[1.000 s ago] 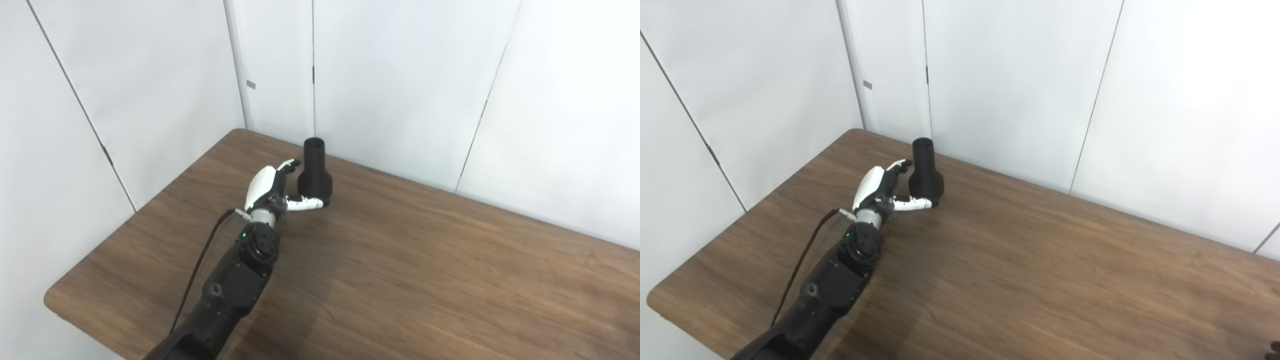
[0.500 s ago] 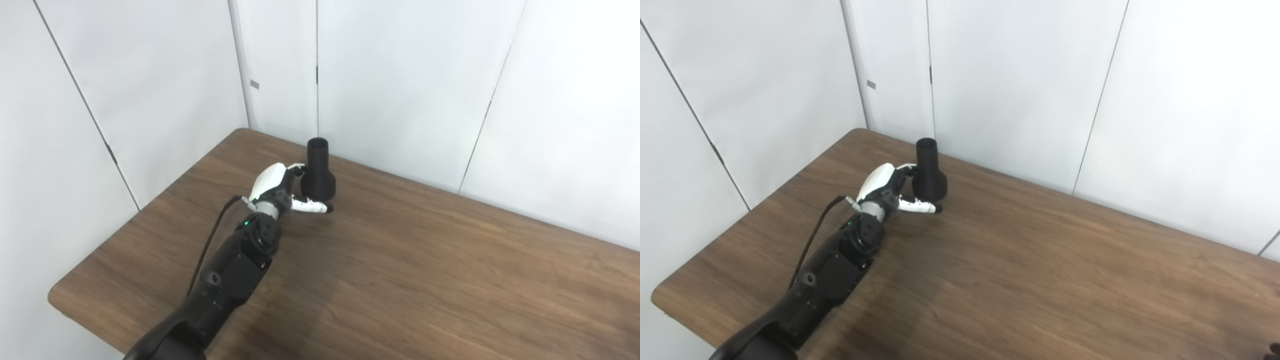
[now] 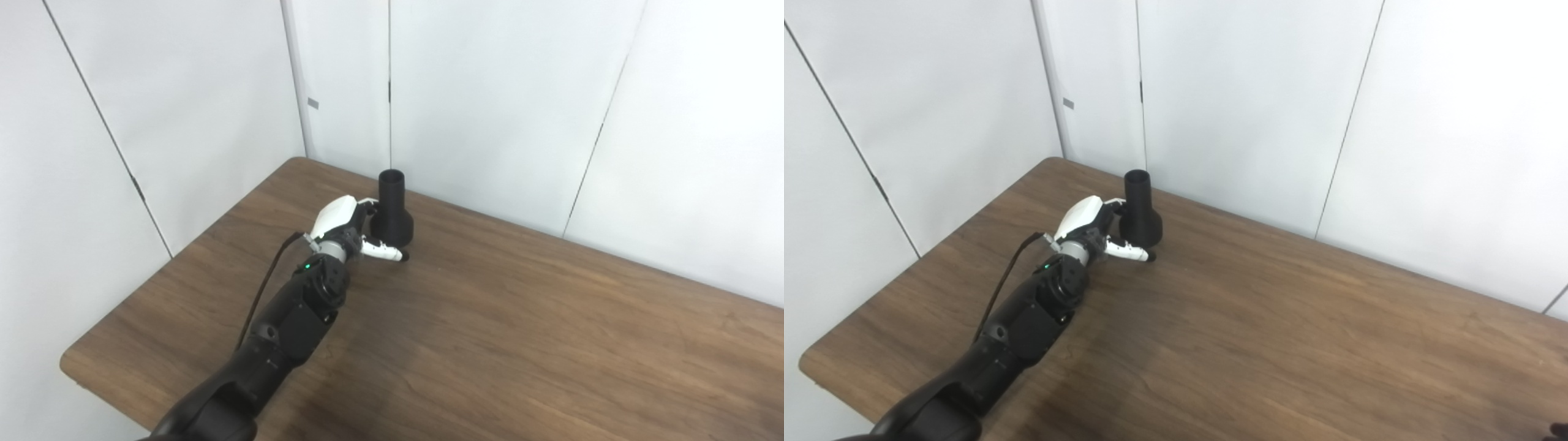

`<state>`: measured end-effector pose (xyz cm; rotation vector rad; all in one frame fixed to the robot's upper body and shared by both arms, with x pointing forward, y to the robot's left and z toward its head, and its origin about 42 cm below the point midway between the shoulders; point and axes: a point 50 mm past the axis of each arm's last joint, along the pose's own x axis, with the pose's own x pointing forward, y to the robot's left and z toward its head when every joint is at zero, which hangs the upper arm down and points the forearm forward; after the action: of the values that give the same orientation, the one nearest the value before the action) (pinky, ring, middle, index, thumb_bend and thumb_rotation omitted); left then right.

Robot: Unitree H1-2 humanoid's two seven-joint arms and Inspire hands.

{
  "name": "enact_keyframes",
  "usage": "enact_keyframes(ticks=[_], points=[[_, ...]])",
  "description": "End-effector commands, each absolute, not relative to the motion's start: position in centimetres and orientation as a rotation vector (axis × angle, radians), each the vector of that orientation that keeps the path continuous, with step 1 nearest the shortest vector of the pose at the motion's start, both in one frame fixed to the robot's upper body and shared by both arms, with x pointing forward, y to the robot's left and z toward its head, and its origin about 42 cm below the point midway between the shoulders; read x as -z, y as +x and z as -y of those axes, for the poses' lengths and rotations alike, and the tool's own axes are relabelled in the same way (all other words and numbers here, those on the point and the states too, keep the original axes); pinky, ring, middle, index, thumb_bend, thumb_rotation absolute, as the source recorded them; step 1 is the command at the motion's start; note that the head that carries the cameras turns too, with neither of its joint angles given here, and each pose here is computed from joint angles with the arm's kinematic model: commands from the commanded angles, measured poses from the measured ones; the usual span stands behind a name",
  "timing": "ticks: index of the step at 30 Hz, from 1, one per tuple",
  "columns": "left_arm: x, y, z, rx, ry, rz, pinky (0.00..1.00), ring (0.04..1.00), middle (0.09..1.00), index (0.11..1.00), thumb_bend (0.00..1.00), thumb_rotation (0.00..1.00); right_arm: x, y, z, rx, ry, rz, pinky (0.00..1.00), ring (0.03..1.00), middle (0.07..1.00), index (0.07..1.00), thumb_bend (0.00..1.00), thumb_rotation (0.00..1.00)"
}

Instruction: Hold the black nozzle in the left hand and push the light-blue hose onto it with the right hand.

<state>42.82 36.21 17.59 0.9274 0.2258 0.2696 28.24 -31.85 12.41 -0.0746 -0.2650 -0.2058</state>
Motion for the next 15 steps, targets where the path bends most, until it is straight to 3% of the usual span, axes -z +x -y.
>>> enact_keyframes(ticks=[1, 11, 15], points=[[-19.5, 44.0, -36.1, -0.307, 0.939, -0.156, 1.00, 0.903, 0.854, 0.829, 1.00, 0.27, -11.8, 27.7, 31.5, 0.206, -0.061, 0.255, 0.40, 0.526, 0.558, 0.517, 0.97, 0.64], [-17.8, 44.1, -35.3, -0.349, 0.957, -0.162, 1.00, 0.878, 0.840, 0.827, 1.00, 0.36, -11.9, 27.5, 31.4, 0.209, -0.060, 0.249, 0.40, 0.527, 0.560, 0.517, 0.96, 0.64], [-17.3, 44.2, -35.0, -0.348, 0.960, -0.172, 1.00, 0.871, 0.841, 0.835, 1.00, 0.34, -11.9, 27.5, 31.4, 0.211, -0.055, 0.250, 0.40, 0.524, 0.557, 0.514, 0.96, 0.63]])
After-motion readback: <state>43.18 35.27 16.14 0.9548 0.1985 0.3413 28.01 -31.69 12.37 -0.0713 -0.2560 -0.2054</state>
